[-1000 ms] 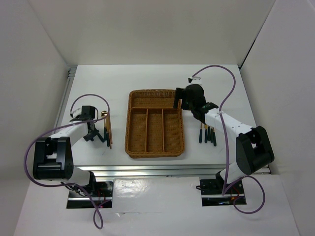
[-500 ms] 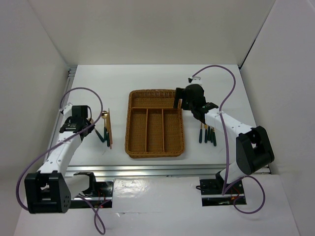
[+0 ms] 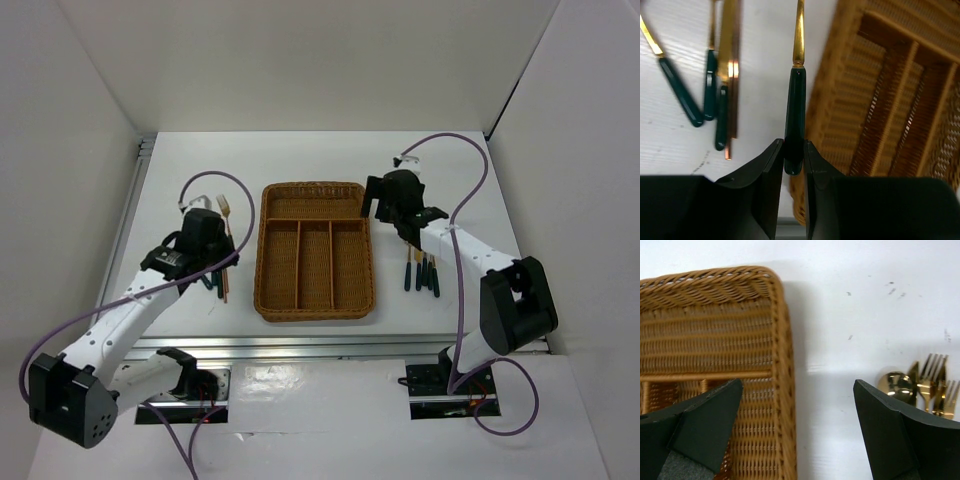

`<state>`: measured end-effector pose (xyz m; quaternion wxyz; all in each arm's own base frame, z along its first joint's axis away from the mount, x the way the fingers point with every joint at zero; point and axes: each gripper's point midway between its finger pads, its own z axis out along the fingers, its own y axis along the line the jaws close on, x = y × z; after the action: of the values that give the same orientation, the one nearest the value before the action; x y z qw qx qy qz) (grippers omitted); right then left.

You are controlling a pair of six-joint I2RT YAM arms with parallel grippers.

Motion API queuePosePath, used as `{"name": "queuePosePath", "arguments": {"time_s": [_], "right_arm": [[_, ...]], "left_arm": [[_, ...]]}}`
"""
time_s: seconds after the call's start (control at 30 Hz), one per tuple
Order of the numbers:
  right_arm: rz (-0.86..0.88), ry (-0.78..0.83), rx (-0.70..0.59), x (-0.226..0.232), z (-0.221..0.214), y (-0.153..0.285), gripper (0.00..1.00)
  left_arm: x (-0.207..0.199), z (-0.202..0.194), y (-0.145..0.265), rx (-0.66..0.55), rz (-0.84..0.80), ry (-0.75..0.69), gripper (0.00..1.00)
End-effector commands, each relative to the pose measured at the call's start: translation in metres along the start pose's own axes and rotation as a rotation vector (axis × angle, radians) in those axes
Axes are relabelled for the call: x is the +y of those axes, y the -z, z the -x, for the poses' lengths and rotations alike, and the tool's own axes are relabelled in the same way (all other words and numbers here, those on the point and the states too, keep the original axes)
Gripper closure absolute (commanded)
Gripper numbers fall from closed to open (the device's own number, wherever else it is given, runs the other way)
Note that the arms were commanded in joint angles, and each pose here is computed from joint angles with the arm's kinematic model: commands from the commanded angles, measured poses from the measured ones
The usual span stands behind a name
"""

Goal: Sort the eating utensils into containers

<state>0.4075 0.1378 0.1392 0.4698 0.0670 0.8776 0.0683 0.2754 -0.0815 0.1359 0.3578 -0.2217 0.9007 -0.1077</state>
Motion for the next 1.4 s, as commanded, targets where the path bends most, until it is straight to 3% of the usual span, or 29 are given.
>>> {"name": "queuePosePath", "arguments": {"time_s": [0.0,0.23,0.47,1.37], "right_arm": [[-0.058,-0.062,-0.055,-0.018,0.028,0.005,0.0],[-0.083,-0.106,-0.06,-0.037,0.027,0.01,0.0],[-0.101,-0.114,-0.057,-0.047,0.023,0.012,0.0],[-0.095,-0.126,-0.042,-0.048,0.017,0.006,0.0]], "left_arm": [[-0.05,0.009,0.018,-0.028,-0.121,-0.053,0.82],[-0.097,-0.03,0.015,0.047,-0.191,-0.15,0.78],[-0.107,-0.064,-0.001,0.116,-0.164,-0.176,0.77],[-0.083,-0.107,-0.051,0.217,-0.016,-0.217,0.69]]}}
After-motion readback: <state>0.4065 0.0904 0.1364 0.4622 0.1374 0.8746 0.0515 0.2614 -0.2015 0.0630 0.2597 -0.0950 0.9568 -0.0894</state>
